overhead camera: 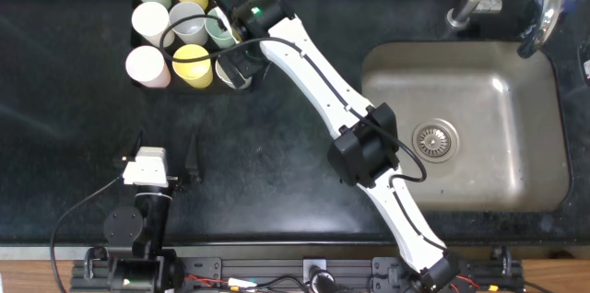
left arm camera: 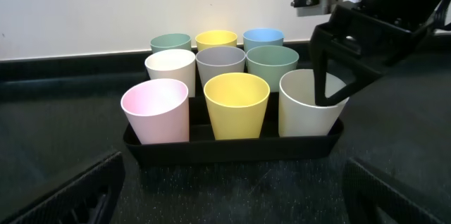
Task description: Store Cups
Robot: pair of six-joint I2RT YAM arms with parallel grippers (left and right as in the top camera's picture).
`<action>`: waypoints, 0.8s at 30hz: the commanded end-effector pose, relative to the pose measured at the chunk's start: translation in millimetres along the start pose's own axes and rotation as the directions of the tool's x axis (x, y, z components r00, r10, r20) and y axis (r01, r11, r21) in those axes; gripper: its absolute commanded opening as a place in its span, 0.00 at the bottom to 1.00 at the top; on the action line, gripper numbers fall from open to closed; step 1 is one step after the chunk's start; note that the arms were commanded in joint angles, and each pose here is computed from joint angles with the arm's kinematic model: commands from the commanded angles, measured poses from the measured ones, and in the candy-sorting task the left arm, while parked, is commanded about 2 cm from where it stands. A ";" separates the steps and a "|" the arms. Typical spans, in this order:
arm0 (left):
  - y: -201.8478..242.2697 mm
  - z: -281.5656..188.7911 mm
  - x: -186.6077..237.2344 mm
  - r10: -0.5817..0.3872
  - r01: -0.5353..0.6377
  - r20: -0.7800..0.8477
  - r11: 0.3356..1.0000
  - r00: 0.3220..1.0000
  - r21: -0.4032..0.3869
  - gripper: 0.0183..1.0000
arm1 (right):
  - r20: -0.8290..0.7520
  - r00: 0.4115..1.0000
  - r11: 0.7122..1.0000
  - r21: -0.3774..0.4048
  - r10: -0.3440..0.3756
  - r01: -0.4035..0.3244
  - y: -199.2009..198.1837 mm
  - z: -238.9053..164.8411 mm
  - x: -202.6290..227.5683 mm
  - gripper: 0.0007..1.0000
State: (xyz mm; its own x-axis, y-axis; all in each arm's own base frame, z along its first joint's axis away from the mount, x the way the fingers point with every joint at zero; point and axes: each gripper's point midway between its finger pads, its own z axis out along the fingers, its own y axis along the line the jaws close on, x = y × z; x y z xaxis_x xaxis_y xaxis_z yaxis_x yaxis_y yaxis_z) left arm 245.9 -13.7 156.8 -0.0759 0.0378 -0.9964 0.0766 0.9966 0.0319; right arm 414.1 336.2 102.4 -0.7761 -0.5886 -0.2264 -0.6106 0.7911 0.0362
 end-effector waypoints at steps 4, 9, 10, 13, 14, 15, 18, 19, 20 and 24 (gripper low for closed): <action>-2.3 -0.5 -1.0 0.020 -0.020 0.007 1.000 1.000 0.011 1.00 | 0.367 0.917 0.986 -0.002 0.155 -0.166 -54.2 -152.0 -39.1 1.00; -2.3 -0.5 -1.0 0.020 -0.020 0.007 1.000 1.000 0.011 1.00 | 0.493 0.842 0.963 0.032 0.218 -0.268 -96.6 -234.7 -18.3 1.00; -2.3 -0.5 -1.0 0.020 -0.020 0.007 1.000 1.000 0.011 1.00 | 0.497 0.833 0.951 0.045 0.244 -0.306 -104.4 -248.1 -5.9 1.00; -2.3 -0.5 -1.0 0.020 -0.020 0.007 1.000 1.000 0.011 1.00 | 0.427 0.846 0.920 0.072 0.320 -0.385 -117.5 -271.7 47.0 1.00; -2.3 -0.5 -1.0 0.020 -0.020 0.007 1.000 1.000 0.011 1.00 | 0.437 0.838 0.914 0.080 0.326 -0.397 -123.3 -279.1 53.4 1.00; -2.3 -0.5 -1.0 0.020 -0.020 0.007 1.000 1.000 0.011 1.00 | 0.441 0.841 0.900 0.143 0.315 -0.412 -135.0 -287.6 66.6 1.00; -2.3 -0.5 -1.0 0.020 -0.020 0.007 1.000 1.000 0.011 1.00 | 0.413 0.773 0.807 0.136 0.481 -0.574 -151.1 -296.0 117.6 1.00; -2.3 -0.5 -1.0 0.020 -0.020 0.007 1.000 1.000 0.011 1.00 | 0.378 0.761 0.786 0.122 0.527 -0.605 -149.4 -291.6 137.4 1.00; -2.3 -0.5 -1.0 0.020 -0.020 0.007 1.000 1.000 0.011 1.00 | 0.353 0.744 0.760 0.122 0.568 -0.638 -148.9 -287.1 155.1 1.00; -2.3 -0.5 -1.0 0.020 -0.020 0.007 1.000 1.000 0.011 1.00 | 0.426 0.630 0.650 0.119 0.650 -0.751 -163.3 -254.3 239.7 1.00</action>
State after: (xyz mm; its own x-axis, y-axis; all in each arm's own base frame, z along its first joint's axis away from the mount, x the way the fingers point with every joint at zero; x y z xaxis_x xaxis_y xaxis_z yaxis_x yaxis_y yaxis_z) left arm 245.9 -13.8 156.9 -0.0755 0.0378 -0.9964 0.0770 0.9965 0.0319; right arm 318.9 60.8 318.6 -0.8838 0.0636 -0.4636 0.0575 0.9980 0.0274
